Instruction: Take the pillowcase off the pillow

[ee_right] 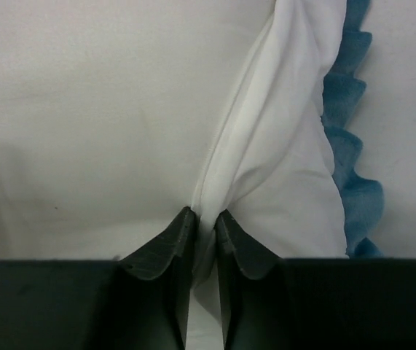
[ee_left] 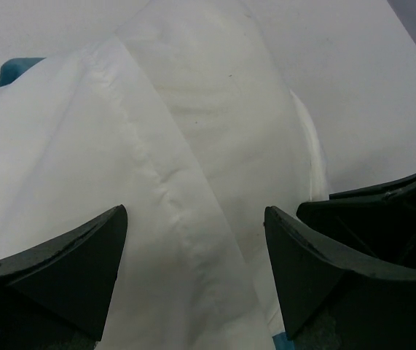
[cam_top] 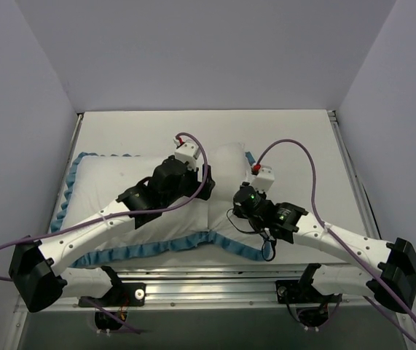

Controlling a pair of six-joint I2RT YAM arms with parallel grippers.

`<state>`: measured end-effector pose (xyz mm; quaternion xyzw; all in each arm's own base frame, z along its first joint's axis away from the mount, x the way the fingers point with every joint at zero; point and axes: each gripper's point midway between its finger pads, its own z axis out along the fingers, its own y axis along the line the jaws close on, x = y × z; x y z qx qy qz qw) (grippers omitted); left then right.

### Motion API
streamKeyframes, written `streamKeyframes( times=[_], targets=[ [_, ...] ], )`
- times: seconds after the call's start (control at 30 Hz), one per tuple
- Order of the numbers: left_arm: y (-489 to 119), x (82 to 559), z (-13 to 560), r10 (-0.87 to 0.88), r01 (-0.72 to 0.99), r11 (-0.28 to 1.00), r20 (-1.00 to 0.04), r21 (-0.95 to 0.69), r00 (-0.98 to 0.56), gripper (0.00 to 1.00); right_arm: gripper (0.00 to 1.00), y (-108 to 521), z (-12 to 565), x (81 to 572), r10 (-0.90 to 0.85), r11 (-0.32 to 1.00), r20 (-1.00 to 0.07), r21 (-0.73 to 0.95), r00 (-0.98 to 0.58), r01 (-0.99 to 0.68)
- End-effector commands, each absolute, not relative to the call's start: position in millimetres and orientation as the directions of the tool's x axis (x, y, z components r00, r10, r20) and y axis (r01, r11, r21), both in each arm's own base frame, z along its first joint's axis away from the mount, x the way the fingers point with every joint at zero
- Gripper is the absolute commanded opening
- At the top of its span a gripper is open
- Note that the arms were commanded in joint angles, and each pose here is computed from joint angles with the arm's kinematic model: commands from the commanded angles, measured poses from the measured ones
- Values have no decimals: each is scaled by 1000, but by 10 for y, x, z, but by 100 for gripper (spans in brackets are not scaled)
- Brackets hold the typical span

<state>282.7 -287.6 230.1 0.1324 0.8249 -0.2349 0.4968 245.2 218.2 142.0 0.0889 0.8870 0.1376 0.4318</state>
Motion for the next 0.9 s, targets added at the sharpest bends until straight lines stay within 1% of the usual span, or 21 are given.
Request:
streamKeyframes(
  times=[0.0, 0.03, 0.07, 0.1, 0.23, 0.3, 0.37, 0.4, 0.43, 0.53, 0.6, 0.73, 0.8, 0.83, 0.87],
  targets=[
    [-3041, 2738, 2634, -17, 532, 805, -906, -263, -422, 84, 11, 1990, 1296, 2332, 278, 951, -743, 304, -609, 64],
    [-3065, 2731, 2627, 10, 550, 800, -912, -238, -410, 84, 7, 1991, 1267, 2307, 280, 948, -735, 312, -618, 59],
    [-3134, 2713, 2606, 38, 566, 794, -912, -221, -409, 84, 1, 1996, 1277, 2301, 299, 941, -731, 334, -614, 61],
    [-3170, 2705, 2591, 56, 576, 791, -911, -209, -408, 84, 0, 1982, 1209, 2270, 296, 941, -724, 334, -623, 60],
    [-3371, 2707, 2510, 148, 609, 783, -911, -130, -384, 84, 0, 2030, 1151, 2209, 326, 920, -701, 389, -634, 42],
    [-3454, 2713, 2528, 168, 607, 788, -914, -101, -370, 85, 0, 2044, 1206, 2212, 347, 908, -702, 418, -622, 35],
    [-3517, 2739, 2348, 231, 604, 796, -896, -50, -379, 85, 0, 2021, 1243, 2221, 357, 904, -710, 425, -607, 34],
    [-3554, 2743, 2366, 244, 596, 803, -898, -26, -367, 86, 0, 2016, 1268, 2228, 362, 902, -713, 430, -601, 34],
    [-3580, 2745, 2227, 282, 592, 806, -881, 2, -381, 87, 0, 2016, 1299, 2234, 369, 899, -715, 437, -594, 33],
    [-3588, 2778, 2029, 310, 556, 830, -860, 37, -406, 88, 0, 2016, 1341, 2244, 383, 891, -718, 452, -581, 29],
    [-3538, 2819, 1910, 306, 512, 858, -849, 49, -432, 88, 0, 2010, 1335, 2238, 388, 889, -717, 458, -579, 29],
    [-3497, 2823, 1463, 327, 459, 886, -794, 69, -512, 87, 0, 2022, 1314, 2237, 396, 883, -714, 469, -577, 25],
    [-3461, 2817, 1312, 302, 414, 908, -775, 58, -555, 76, 0, 2024, 1297, 2235, 394, 884, -714, 468, -579, 25],
    [-3409, 2836, 1201, 309, 389, 918, -757, 79, -576, 69, 0, 2020, 1280, 2232, 392, 885, -713, 464, -582, 27],
    [-3399, 2856, 1178, 301, 373, 924, -754, 80, -584, 54, 0, 2019, 1266, 2230, 393, 885, -711, 464, -583, 30]
  ],
)
